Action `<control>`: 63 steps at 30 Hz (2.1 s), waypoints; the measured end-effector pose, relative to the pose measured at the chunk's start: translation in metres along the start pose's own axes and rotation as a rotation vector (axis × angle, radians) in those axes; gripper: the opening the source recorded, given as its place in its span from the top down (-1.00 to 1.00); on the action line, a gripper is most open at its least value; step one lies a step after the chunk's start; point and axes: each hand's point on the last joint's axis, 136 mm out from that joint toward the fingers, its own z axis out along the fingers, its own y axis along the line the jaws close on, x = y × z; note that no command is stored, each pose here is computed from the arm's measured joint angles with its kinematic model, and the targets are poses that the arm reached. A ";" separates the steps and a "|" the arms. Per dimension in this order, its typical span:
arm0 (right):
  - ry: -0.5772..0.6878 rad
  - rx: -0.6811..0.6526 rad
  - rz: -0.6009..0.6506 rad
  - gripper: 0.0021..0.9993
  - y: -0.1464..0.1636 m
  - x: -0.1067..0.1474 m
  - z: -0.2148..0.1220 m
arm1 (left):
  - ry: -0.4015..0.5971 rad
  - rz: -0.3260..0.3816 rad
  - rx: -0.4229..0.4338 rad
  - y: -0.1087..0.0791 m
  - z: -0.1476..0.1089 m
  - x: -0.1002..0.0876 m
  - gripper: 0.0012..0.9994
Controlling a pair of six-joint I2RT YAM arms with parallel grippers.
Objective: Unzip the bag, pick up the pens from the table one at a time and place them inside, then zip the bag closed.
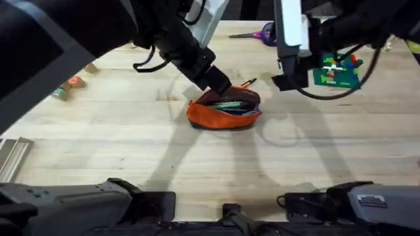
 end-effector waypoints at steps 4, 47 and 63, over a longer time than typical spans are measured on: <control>-0.011 -0.044 0.001 -0.99 0.004 0.010 0.021 | 0.000 0.000 0.000 0.000 0.000 0.000 -0.99; -0.211 -0.294 0.370 -0.99 0.030 0.044 0.142 | -0.008 0.004 -0.003 0.001 0.000 -0.002 -0.99; -0.214 -0.364 0.400 -0.99 0.045 0.038 0.139 | -0.008 0.004 -0.003 0.001 0.000 -0.002 -0.99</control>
